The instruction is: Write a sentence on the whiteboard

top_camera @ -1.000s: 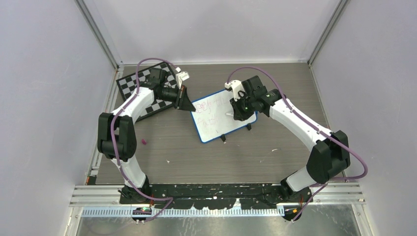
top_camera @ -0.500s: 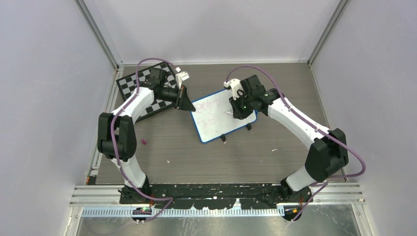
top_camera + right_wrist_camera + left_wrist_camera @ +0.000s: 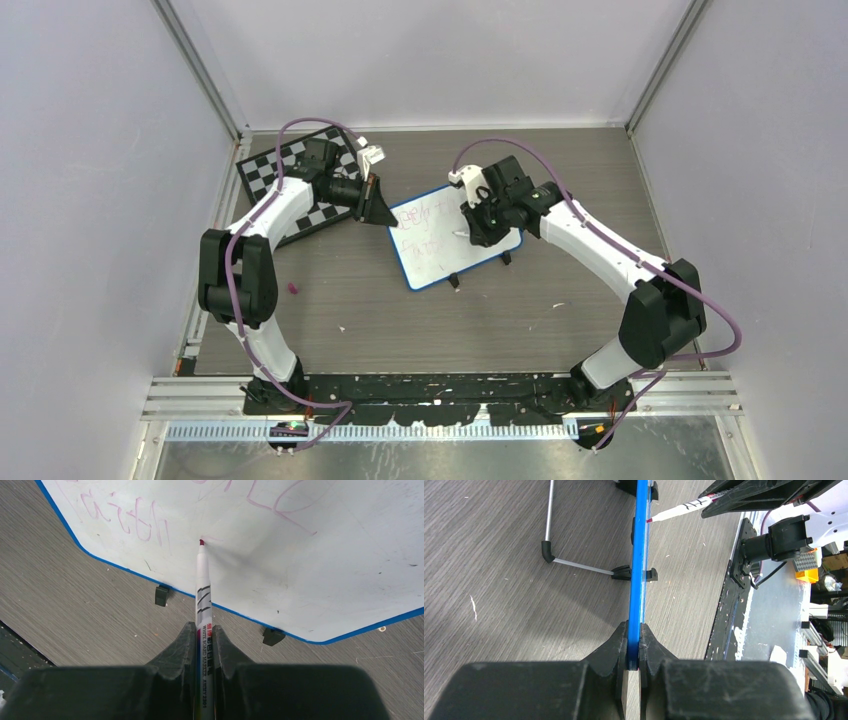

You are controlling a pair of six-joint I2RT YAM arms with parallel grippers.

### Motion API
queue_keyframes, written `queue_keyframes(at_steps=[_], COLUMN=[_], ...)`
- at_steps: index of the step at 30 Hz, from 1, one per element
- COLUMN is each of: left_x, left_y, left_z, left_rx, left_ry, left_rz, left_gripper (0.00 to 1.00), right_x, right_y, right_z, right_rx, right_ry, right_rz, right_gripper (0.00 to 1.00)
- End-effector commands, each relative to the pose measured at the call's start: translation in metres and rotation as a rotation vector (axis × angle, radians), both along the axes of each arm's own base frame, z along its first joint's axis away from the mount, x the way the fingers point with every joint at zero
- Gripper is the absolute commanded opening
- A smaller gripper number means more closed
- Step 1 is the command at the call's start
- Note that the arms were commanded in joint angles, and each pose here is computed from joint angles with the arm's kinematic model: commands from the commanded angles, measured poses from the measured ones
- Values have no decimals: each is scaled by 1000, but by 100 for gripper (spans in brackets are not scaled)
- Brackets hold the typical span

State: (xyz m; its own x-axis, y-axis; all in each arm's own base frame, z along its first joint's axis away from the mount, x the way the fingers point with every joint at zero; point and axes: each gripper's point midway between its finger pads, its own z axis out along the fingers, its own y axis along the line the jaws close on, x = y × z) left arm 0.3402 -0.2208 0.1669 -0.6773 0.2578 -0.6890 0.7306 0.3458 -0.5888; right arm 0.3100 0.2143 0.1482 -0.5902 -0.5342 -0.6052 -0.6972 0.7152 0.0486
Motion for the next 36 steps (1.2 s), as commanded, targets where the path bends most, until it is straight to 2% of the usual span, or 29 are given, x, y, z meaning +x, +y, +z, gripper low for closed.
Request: queue_keyframes(at_steps=[1, 13, 23, 36], left_x=[2, 2, 2, 2], left_y=[0, 0, 0, -1], left_z=[-6, -5, -5, -3], left_rx=[37, 37, 34, 33], left_ry=[-25, -26, -25, -26], left_rz=[-2, -1, -1, -3], left_gripper=[0, 0, 0, 0], right_x=[10, 12, -4, -2], right_y=[-6, -23, -4, -6], right_z=[1, 1, -8, 34], right_rx=[-27, -44, -21, 74], right_ry=[-62, -59, -4, -57], right_rz=[-16, -59, -8, 22], right_gripper=[0, 0, 0, 0])
